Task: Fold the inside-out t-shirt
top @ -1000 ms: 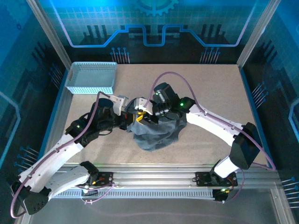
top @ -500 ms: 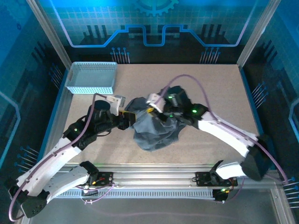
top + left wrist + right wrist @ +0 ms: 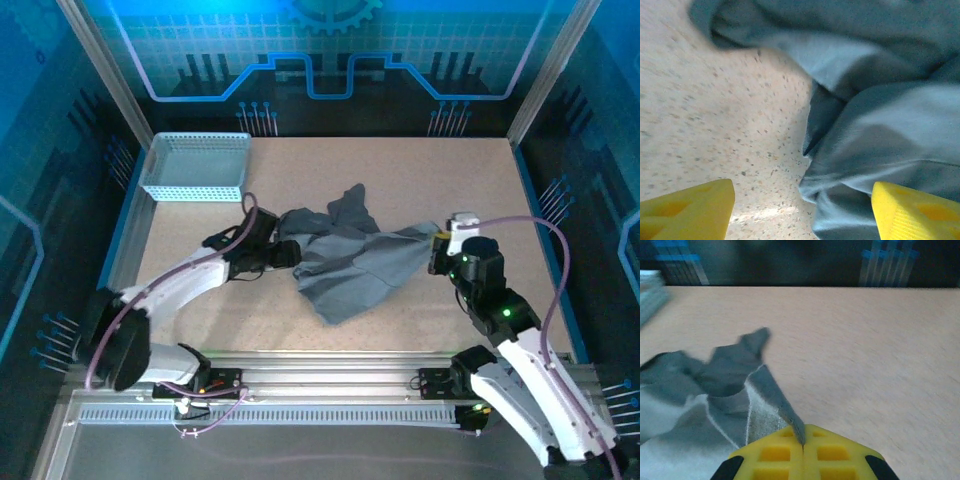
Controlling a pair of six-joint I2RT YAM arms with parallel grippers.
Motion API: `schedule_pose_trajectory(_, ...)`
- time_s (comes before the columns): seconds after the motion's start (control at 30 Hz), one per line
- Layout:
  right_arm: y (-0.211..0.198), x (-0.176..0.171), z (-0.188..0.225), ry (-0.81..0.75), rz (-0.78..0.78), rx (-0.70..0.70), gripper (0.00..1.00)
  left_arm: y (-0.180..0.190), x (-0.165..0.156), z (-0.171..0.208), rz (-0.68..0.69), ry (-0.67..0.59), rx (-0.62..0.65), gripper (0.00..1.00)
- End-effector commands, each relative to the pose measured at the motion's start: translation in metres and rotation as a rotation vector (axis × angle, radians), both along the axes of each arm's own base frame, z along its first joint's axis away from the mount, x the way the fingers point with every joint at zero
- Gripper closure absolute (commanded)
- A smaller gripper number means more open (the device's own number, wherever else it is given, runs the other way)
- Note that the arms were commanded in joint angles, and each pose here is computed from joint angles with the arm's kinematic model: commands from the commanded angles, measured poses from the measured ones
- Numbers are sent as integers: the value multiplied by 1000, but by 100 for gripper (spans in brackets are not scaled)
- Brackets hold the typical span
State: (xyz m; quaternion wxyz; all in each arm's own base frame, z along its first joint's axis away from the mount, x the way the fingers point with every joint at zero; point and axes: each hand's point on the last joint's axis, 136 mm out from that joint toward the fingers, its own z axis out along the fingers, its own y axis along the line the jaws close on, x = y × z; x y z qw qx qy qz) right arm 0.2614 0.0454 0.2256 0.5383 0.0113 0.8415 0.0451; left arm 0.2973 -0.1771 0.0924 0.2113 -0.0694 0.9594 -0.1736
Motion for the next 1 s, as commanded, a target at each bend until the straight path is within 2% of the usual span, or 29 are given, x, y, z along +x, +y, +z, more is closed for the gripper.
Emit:
schedule_pose_trajectory(0.0, -27, -7, -12, 43, -161, 115, 100, -43, 3, 11, -77, -1, -98, 28)
schedule_pose_trajectory(0.17, -18, 2, -16, 65, -117, 170, 100, -63, 1, -8, -116, 23, -135, 29)
schedule_pose_trajectory(0.27, -17, 6, -15, 61, -108, 171, 100, -72, 4, -16, -136, 32, -158, 39)
schedule_pose_trajectory(0.33, -17, 8, -13, 62, -109, 169, 100, -74, 8, -22, -145, 39, -141, 52)
schedule_pose_trajectory(0.47, -15, 15, 4, 39, -84, 172, 100, -72, 27, -11, -161, 3, -69, 91)
schedule_pose_trajectory(0.5, -15, 18, 14, 22, -79, 170, 100, -69, 35, 1, -162, -24, -39, 99)
schedule_pose_trajectory(0.57, -15, 27, 41, -23, -69, 170, 100, -58, 63, 49, -145, -114, 0, 100)
schedule_pose_trajectory(0.63, -11, 38, 78, -78, -29, 171, 100, -45, 91, 120, -115, -257, 25, 100)
schedule_pose_trajectory(0.67, -9, 44, 104, -117, -9, 167, 100, -38, 102, 167, -99, -360, 33, 100)
schedule_pose_trajectory(0.73, -9, 49, 150, -189, 7, 148, 100, -30, 105, 253, -93, -560, 36, 100)
schedule_pose_trajectory(0.8, -14, 49, 192, -256, -4, 125, 100, -24, 95, 318, -89, -717, 31, 100)
schedule_pose_trajectory(0.9, -21, 43, 229, -331, -15, 106, 100, -28, 68, 351, -146, -817, 48, 100)
schedule_pose_trajectory(0.97, -26, 40, 229, -334, -34, 103, 100, -38, 51, 332, -208, -804, 89, 100)
